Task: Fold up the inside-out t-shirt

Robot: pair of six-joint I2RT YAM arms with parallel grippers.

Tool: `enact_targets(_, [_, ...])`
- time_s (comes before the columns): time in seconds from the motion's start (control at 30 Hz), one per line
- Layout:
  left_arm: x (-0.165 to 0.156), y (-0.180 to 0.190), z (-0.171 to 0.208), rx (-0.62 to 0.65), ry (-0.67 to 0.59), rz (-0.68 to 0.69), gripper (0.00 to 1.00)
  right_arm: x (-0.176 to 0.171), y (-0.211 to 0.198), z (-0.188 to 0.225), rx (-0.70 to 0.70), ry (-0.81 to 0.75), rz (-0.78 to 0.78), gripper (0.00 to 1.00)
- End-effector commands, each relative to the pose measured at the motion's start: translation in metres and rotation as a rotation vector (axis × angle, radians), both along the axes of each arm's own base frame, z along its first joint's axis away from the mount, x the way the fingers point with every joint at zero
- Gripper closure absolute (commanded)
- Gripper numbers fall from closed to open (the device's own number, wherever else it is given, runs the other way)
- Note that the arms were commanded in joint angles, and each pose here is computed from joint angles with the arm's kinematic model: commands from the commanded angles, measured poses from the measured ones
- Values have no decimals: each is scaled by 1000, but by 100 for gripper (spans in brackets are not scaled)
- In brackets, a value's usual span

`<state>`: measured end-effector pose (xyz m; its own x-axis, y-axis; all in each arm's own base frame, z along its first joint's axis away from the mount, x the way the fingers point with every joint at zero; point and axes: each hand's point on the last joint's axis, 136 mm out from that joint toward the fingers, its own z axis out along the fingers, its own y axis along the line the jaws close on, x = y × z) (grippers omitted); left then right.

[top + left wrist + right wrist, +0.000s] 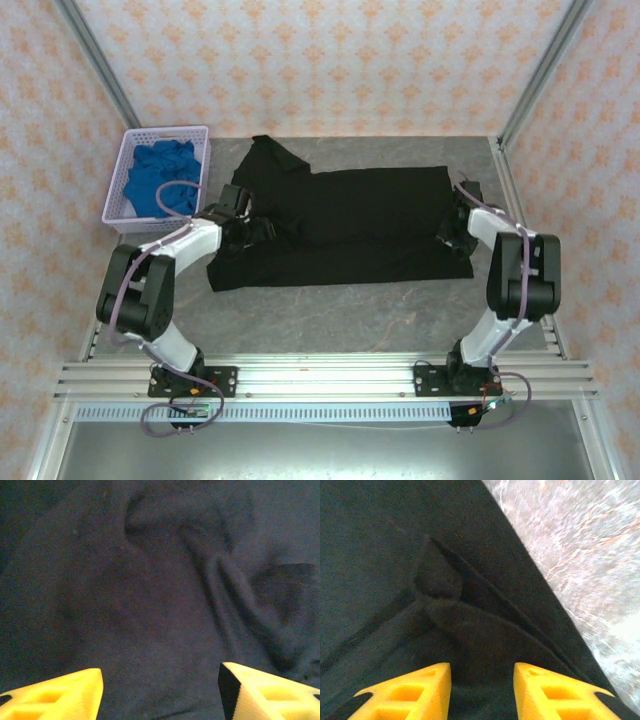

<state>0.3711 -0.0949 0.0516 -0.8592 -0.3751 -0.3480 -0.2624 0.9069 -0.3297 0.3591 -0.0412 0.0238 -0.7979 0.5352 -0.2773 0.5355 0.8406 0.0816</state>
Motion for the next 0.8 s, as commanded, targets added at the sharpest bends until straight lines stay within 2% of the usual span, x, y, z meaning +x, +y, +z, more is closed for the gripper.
enact_targets(0.0, [-13,10,-16,33,62,20,36,-28,-11,-18,-2,154,-13,66])
enact_targets(0.17, [-62,3,-39,41,157,-23,36,-72,-30,-22,-15,241,-92,72])
enact_targets(0.23, [-79,-4,-37,24,168,-45,36,-83,-33,-19,-28,243,-118,74])
enact_targets(0.3, [-81,-9,-23,17,136,-62,36,-89,-39,-16,-63,246,-137,76])
enact_targets(0.43, [-50,-6,24,57,-18,-75,35,-80,-47,5,-102,145,-166,79])
enact_targets(0.53, [-11,-7,47,83,-101,-99,35,-58,-35,25,-51,-4,-142,73])
enact_targets(0.63, [23,-11,47,99,-124,-140,35,-40,-23,34,-23,-80,-105,68])
enact_targets(0.77, [51,-24,34,124,-92,-244,35,-27,-8,32,-9,-73,-43,64])
